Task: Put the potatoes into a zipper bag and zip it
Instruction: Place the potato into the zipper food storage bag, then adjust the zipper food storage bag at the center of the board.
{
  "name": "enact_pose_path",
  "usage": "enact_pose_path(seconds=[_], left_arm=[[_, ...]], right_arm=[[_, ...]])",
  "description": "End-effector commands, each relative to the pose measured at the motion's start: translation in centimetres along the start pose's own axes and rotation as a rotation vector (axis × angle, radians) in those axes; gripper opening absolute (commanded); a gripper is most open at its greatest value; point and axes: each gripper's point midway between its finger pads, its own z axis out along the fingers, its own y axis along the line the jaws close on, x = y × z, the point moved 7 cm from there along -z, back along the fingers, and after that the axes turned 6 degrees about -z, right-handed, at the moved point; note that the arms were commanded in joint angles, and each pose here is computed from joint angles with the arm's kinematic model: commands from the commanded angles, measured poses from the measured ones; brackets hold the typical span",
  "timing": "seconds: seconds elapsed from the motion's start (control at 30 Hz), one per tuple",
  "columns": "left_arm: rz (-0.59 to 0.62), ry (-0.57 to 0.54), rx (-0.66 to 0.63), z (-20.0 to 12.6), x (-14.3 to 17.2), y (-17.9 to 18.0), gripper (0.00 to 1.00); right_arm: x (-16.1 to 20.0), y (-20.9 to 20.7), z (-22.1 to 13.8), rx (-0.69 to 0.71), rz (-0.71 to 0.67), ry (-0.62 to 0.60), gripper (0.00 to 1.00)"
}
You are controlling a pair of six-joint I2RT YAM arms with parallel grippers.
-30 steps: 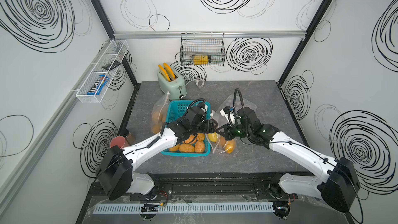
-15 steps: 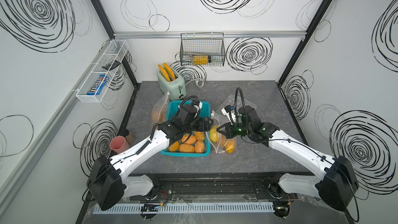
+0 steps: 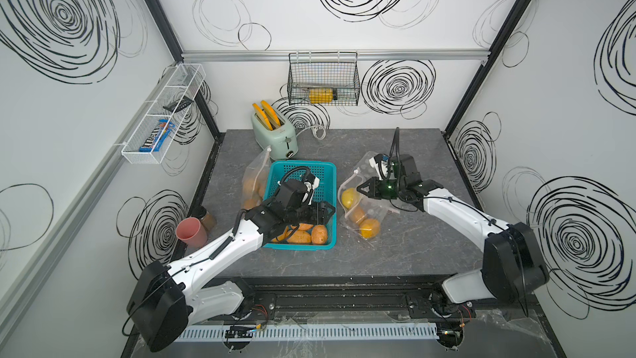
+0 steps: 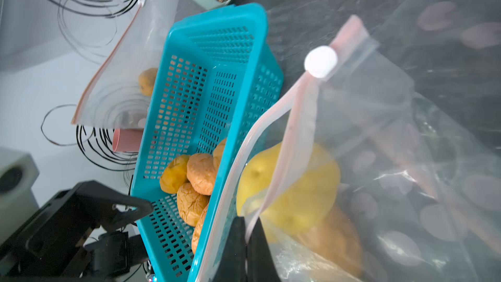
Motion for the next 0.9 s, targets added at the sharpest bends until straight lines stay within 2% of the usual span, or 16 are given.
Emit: enact_pose_path(seconds=[0.0,0.17,0.27,0.33,0.47,0.6,0.7,0.87], left_arm=[[0.008,-0.036,0.027,-0.8,-0.4,-0.1,0.75],[-0.005,-0.058,0.016,-1.6,-0.7,0.6,0.75],[-0.012,-0.07,0.007,-2.0,-0.8,1.1,0.76],[-0.022,-0.082,0.005,-2.4,-0.9,1.6,0.76],[-0.034,-0.088,0.0,-2.8,-0.9,2.2,0.77],[-0.034,-0.095,-0.011,-3.1,-0.9,2.5,0.77],[-0.034,-0.102,-0.041,-3.2,-0.9,3.2,0.77],[-0.05,-0.09,-0.078,-2.5,-0.7,4.4,0.78]], right_arm=[[-0.6,2.8,-0.3,-0.149,0.006,0.029,0.0],[0.7,7.0,-1.8,-0.35,-0.054,0.036,0.0],[1.2,10.5,-4.1,-0.54,-0.111,0.065,0.0],[1.1,11.5,-5.2,-0.582,-0.138,0.028,0.0],[0.8,9.9,-5.6,-0.426,-0.14,-0.078,0.0],[1.3,7.4,-5.1,-0.367,-0.054,-0.067,0.0],[2.4,5.9,-4.1,-0.283,-0.057,-0.047,0.0],[3.8,4.8,-2.9,-0.265,-0.05,0.018,0.0]])
